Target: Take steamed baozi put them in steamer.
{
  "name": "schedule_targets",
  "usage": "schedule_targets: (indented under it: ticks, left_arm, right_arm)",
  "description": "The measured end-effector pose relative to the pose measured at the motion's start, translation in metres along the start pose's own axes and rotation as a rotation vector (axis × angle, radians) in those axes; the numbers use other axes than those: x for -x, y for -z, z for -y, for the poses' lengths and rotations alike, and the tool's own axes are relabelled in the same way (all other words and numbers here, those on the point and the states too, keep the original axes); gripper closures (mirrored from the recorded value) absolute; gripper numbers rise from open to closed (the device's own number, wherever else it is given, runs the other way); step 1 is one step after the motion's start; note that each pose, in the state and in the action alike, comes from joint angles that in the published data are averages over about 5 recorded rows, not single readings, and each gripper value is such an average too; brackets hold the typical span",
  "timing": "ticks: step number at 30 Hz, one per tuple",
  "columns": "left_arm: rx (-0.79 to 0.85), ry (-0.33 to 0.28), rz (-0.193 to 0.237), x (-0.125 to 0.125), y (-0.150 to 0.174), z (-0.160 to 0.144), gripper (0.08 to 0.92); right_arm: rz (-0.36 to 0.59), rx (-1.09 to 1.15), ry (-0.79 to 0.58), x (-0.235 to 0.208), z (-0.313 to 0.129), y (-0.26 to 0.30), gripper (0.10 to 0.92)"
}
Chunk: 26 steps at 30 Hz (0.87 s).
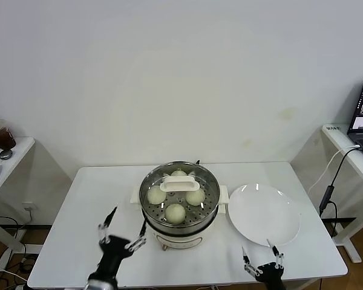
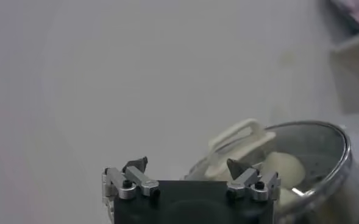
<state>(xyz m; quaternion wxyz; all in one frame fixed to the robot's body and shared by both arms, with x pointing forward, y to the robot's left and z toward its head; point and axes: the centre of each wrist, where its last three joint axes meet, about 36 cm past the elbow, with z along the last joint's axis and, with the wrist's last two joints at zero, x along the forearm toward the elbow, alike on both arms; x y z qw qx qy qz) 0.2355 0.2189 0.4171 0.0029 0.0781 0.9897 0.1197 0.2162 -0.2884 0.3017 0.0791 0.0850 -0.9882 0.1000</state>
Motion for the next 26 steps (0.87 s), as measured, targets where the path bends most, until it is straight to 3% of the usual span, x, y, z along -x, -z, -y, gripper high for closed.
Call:
schedule_targets:
  ticks: [10, 16, 26]
  left_arm:
    - [-0.219, 0.113, -0.1, -0.055, -0.055, 0.011, 0.177]
    - [-0.25, 0.135, -0.121, -0.077, -0.071, 0.017, 0.177]
    - [-0.247, 0.155, -0.147, -0.09, -0.085, 0.013, 0.177]
  right_arm:
    - [-0.017, 0.069, 0.047, -0.013, -0.01, 0.016, 0.2]
    - [-0.013, 0.089, 0.065, -0.014, -0.015, 0.02, 0.2]
    - [-0.013, 0.103, 0.077, -0.016, -0.017, 0.02, 0.2]
